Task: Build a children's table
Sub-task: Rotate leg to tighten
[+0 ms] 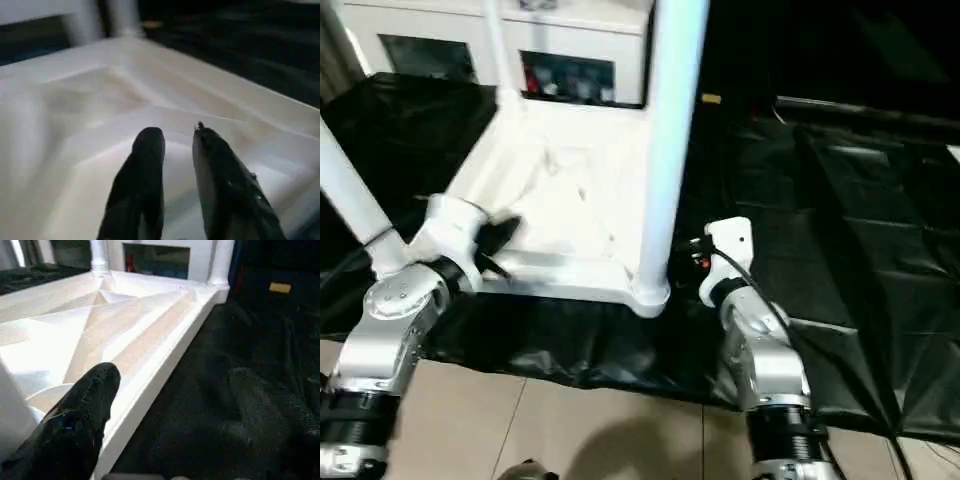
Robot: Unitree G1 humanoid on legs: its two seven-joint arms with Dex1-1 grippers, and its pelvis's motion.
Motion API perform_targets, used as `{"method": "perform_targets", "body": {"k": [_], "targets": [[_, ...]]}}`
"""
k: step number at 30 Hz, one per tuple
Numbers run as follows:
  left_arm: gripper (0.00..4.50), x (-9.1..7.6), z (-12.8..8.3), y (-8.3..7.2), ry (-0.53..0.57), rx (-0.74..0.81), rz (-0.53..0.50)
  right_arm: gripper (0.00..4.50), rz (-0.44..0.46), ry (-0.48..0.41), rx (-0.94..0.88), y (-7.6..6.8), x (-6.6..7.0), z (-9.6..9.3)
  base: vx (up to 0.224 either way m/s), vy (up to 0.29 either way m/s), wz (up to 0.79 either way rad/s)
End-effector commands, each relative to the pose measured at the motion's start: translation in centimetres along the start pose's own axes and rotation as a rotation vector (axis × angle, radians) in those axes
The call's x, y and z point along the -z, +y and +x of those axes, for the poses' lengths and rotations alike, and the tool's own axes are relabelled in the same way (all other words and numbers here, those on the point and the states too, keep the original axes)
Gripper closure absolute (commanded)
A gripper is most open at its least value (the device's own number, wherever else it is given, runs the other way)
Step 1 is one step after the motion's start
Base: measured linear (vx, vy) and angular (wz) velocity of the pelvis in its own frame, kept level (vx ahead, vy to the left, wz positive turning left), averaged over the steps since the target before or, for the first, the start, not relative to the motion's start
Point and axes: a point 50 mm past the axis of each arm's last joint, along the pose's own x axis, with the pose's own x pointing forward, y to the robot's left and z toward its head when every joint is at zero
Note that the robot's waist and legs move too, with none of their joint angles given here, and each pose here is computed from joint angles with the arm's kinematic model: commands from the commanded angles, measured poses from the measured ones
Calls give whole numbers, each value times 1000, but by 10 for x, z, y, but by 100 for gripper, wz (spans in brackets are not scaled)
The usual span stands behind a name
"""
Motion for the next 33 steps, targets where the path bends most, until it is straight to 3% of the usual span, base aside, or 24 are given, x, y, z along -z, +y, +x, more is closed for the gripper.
{"method": "perform_targets", "body": {"k": [1, 5, 9, 15, 20, 25, 27, 33], "targets": [[305, -4, 9, -7, 9, 171, 38, 21, -24, 35, -43, -10, 1, -7, -26, 52, 4], [272, -2, 12, -10, 61, 305, 72, 0, -73, 76, -109, -18, 1, -13, 0, 0, 0], [265, 5, 19, -5, 204, 461, 158, 0, -146, 135, -198, -37, -3, -27, 0, 0, 0], [265, 5, 28, -4, 274, 585, 158, 0, -173, 187, -359, -39, -6, -46, 0, 0, 0], [265, 4, 38, -4, 308, 642, 128, 0, -183, 196, -372, -42, -6, -48, 0, 0, 0], [303, -1, 49, -5, 289, 649, 99, 0, -180, 196, -382, -42, -6, -48, 0, 0, 0], [337, -1, 50, -5, 310, 661, 99, 0, -179, 201, -390, -41, -5, -49, 0, 0, 0], [377, 7, 52, 0, 398, 598, 126, 0, -177, 212, -391, -43, 1, -48, 0, 0, 0]]}}
